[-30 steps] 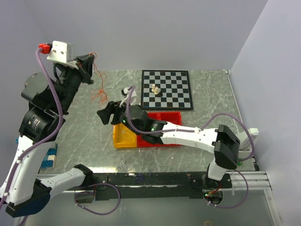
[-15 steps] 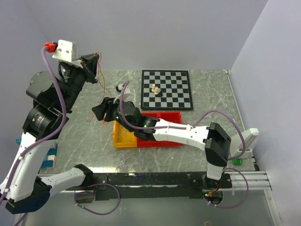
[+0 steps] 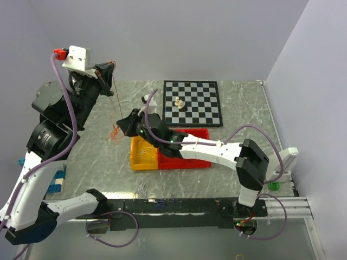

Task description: Untangle the cables

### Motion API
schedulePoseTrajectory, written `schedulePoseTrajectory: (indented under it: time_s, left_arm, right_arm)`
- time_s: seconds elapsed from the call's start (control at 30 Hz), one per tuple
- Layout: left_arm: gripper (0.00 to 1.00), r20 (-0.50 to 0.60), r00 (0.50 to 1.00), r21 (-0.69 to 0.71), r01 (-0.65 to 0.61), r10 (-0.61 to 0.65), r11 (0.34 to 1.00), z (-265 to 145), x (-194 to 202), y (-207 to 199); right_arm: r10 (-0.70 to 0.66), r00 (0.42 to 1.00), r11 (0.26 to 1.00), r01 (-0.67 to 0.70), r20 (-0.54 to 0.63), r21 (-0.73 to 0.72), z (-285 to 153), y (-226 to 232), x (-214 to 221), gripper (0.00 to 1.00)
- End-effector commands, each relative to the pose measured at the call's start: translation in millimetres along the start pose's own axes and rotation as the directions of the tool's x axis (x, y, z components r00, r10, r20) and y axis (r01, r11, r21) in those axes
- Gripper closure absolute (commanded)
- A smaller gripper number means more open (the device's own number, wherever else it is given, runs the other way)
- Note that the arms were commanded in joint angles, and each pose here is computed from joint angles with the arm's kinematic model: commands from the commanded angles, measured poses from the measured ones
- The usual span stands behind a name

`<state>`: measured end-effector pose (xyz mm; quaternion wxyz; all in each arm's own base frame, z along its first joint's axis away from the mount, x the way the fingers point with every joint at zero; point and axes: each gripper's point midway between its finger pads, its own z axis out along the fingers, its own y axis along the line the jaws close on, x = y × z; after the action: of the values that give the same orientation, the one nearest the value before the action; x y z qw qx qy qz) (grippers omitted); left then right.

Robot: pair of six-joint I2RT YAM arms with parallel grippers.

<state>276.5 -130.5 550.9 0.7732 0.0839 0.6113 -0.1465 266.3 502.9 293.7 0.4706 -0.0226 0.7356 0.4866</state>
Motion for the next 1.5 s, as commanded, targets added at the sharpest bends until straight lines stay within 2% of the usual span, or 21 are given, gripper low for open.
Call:
schedulePoseTrajectory:
  time_s: [0.0, 0.37, 0.63, 0.73, 0.83, 0.97, 1.3, 1.4, 1.47]
  left_arm:
    - [0.99, 0.142, 0.99, -0.049, -0.004, 0.011, 0.999, -9.1, -47.6, 12.2]
    - [0.99, 0.194, 0.98, -0.084, -0.024, 0.04, 0.996, -14.0, -65.8, 20.1]
    - [0.99, 0.208, 0.977, -0.079, -0.037, 0.053, 0.996, -14.3, -71.1, 19.4]
    - [0.99, 0.197, 0.98, -0.015, -0.036, 0.038, 0.999, -15.0, -69.6, 8.2]
    - [0.99, 0.168, 0.986, 0.119, -0.025, 0.005, 0.993, -18.1, -62.8, -15.5]
    - [0.99, 0.141, 0.99, 0.244, -0.02, -0.015, 0.97, -25.2, -55.1, -37.0]
    - [0.99, 0.131, 0.991, 0.345, -0.03, -0.017, 0.938, -31.9, -55.8, -54.4]
    - [0.99, 0.134, 0.991, 0.359, -0.034, -0.015, 0.933, -33.6, -56.6, -56.1]
    - [0.99, 0.117, 0.992, 0.378, 0.003, -0.051, 0.926, -34.8, -55.9, -60.1]
  right_arm:
    - [0.012, 1.0, 1.0, -0.012, -0.005, -0.007, -20.4, -1.3, -4.3, 1.0]
    - [-0.001, 1.0, 1.0, 0.001, -0.027, 0.012, -56.1, -26.6, 6.3, 1.0]
    - [-0.028, 0.998, 0.997, 0.023, -0.06, -0.079, -72.6, -18.3, 12.5, 1.0]
    - [-0.041, 0.997, 0.991, 0.032, -0.067, -0.129, -77.1, -10.6, 13.0, 0.99]
    - [-0.047, 0.997, 0.985, 0.036, -0.064, -0.166, -77.1, -1.2, 10.2, 0.98]
    - [-0.061, 0.996, 0.972, 0.044, -0.067, -0.232, -76.0, 17.7, 4.5, 0.92]
    - [-0.065, 0.996, 0.964, 0.046, -0.064, -0.262, -79.1, 23.8, 0.5, 0.87]
    - [-0.066, 0.996, 0.964, 0.049, -0.057, -0.262, -80.3, 21.8, -1.5, 0.83]
    - [-0.062, 0.996, 0.965, 0.044, -0.059, -0.259, -80.3, 19.6, -1.7, 0.81]
